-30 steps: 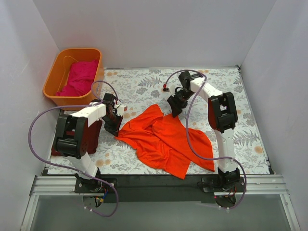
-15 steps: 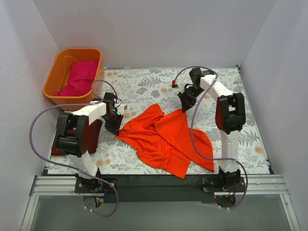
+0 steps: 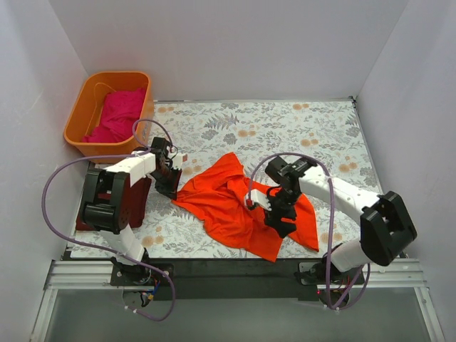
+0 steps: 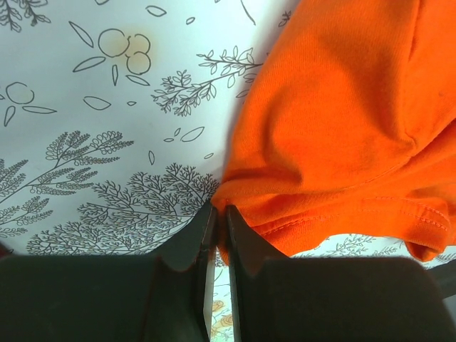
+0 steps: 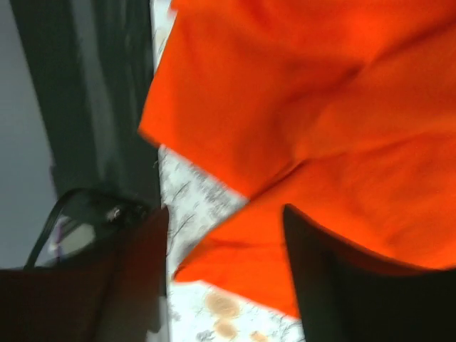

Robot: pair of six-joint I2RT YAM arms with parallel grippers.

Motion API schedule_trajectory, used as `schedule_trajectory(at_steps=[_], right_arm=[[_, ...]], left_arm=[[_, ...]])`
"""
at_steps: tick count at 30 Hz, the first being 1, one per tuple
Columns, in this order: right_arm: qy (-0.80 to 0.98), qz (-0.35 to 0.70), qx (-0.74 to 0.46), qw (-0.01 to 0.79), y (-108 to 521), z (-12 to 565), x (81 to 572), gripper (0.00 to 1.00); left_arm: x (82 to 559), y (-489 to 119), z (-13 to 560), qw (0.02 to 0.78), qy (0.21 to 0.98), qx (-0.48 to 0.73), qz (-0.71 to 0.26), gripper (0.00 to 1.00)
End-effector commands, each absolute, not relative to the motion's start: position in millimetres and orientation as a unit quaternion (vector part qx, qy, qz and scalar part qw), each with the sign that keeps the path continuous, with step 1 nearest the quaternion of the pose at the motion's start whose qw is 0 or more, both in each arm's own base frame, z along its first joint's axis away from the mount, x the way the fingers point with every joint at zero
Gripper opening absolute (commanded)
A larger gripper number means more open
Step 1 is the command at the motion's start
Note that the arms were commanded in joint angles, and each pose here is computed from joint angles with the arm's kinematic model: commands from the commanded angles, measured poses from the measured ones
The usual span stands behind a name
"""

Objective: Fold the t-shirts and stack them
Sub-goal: Flatten the tshirt out

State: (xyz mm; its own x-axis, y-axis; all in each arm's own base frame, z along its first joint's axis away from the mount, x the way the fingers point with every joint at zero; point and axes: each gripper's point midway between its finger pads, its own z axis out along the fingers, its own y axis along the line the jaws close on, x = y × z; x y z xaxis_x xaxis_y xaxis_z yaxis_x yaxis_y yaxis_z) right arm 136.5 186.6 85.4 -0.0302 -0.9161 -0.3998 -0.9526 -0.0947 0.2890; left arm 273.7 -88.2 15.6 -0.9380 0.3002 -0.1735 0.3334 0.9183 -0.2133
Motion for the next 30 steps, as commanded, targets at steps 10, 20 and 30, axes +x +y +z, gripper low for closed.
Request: schedule_trajectory(at_steps=[10, 20, 30], right_arm=[[0.767, 0.342, -0.542, 0.027, 207.1, 107.6, 163.4, 0.49], [0.823, 0.33, -0.462, 0.006, 215.2, 57.6, 175.6, 0.47], [0.846, 0.313, -0.429, -0.04, 210.7, 18.8, 171.9, 0.52]], left_arm=[[260.8, -88.7, 10.4, 0.066, 0.977, 0.155, -0.128, 0.04], [250.6, -86.2, 9.4, 0.058, 0.98, 0.144, -0.125, 0.05], [251.4, -85.1, 9.4, 0.058, 0.98, 0.144, -0.121, 0.05]])
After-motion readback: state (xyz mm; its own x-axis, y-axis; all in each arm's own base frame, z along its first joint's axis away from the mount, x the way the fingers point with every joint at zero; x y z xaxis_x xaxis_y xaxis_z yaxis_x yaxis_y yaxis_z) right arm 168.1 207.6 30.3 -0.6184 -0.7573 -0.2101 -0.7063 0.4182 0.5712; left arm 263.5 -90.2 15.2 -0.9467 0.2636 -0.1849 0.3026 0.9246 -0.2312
